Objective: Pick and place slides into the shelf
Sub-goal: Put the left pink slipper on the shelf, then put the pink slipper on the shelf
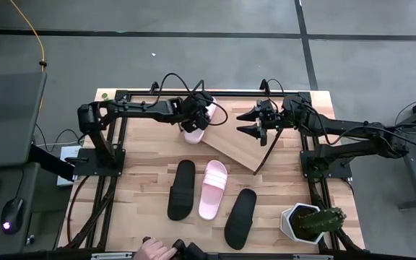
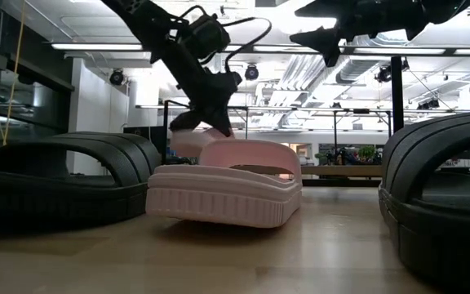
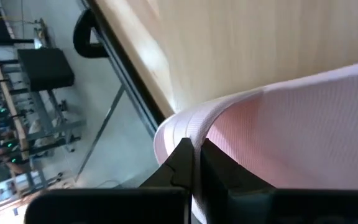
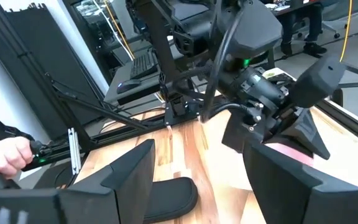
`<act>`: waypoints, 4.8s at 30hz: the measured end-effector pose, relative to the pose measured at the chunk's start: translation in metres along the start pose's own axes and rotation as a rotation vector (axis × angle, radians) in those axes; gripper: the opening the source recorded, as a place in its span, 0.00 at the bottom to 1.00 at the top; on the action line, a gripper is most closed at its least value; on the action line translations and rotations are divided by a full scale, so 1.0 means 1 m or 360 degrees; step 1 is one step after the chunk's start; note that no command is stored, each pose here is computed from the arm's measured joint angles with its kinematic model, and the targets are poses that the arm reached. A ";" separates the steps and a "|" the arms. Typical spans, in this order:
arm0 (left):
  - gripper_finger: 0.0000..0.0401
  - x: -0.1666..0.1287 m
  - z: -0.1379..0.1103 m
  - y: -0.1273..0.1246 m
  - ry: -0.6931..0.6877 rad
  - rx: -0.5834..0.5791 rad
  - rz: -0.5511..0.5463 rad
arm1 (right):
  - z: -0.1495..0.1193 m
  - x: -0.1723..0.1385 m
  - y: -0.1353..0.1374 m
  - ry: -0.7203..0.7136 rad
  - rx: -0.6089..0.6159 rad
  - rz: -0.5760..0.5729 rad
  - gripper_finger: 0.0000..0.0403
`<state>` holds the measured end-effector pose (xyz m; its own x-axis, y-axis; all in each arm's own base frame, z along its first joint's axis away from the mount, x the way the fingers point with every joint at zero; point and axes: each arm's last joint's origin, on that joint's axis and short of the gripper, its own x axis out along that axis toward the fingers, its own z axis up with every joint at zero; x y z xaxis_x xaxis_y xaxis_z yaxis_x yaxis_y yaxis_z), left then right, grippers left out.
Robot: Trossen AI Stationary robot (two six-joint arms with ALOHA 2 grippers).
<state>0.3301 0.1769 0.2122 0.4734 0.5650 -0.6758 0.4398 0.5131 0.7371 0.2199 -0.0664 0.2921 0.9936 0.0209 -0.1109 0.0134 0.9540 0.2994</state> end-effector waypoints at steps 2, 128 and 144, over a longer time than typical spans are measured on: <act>0.00 0.003 0.000 0.001 0.0025 0.0014 0.0033 | 0.000 0.000 0.000 0.0006 0.0002 0.0001 0.58; 0.32 -0.193 0.109 -0.093 -0.0247 -0.1118 -0.0303 | -0.019 0.013 0.062 0.0014 -0.0281 -0.0023 0.58; 0.32 -0.239 0.101 -0.099 -0.0382 -0.1440 -0.0139 | -0.037 0.013 0.097 0.0039 -0.0352 -0.0282 0.58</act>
<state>0.2506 -0.0738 0.3002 0.6556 0.4044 -0.6377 -0.2315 0.9115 0.3400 0.2295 0.0376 0.2848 0.9750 -0.1472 -0.1667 0.1590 0.9855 0.0595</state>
